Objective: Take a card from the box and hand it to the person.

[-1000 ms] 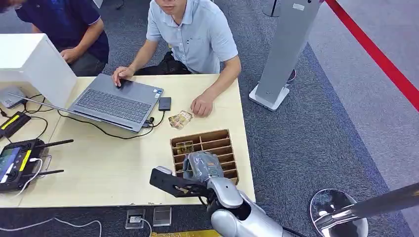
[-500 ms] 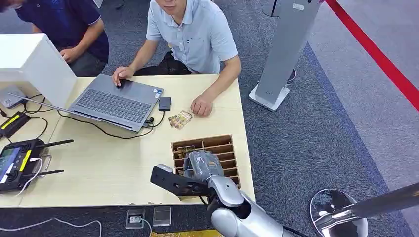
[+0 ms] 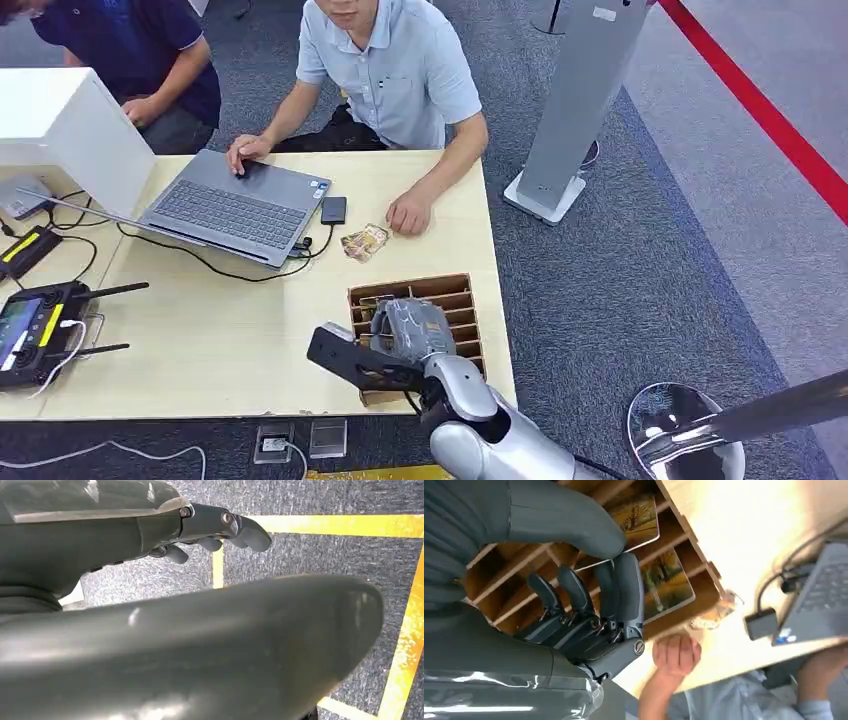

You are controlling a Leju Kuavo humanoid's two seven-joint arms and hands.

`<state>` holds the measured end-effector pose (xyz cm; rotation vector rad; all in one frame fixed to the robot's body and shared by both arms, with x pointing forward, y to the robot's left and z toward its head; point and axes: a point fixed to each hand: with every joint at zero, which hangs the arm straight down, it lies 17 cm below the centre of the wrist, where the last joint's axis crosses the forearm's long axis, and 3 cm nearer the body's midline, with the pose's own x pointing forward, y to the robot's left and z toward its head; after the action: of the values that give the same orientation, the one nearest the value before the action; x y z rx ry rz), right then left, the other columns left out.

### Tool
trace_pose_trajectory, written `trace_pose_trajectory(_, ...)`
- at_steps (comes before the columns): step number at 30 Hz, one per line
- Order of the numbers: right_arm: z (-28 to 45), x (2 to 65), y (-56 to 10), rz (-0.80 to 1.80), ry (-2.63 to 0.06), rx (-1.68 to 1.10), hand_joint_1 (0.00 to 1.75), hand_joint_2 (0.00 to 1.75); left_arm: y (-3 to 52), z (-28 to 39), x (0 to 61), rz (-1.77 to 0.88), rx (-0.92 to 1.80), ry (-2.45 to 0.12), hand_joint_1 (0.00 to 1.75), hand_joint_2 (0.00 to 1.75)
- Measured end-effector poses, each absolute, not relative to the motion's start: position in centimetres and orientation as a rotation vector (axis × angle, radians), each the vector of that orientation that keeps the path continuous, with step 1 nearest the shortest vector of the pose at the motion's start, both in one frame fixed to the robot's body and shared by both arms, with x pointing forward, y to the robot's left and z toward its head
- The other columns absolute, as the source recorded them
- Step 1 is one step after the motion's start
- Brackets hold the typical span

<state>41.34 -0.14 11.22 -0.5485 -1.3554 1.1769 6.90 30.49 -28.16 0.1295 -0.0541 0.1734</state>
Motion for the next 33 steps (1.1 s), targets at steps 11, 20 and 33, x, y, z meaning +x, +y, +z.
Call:
trace_pose_trajectory(11,18.8,42.0,0.0,1.055,-1.678,-0.568,1.50,1.75,30.3,-28.1,7.1,0.171,0.119,-0.064,0.00,0.00)
trace_pose_trajectory(20,23.7,41.6,-1.4,0.976,-1.808,-0.582,1.50,1.75,30.3,-28.1,7.1,0.171,0.119,-0.069,0.00,0.00)
trace_pose_trajectory(33,26.9,45.6,2.6,1.093,-1.930,-0.577,1.50,1.75,30.2,-28.0,7.9,0.138,0.112,-0.096,0.00,0.00)
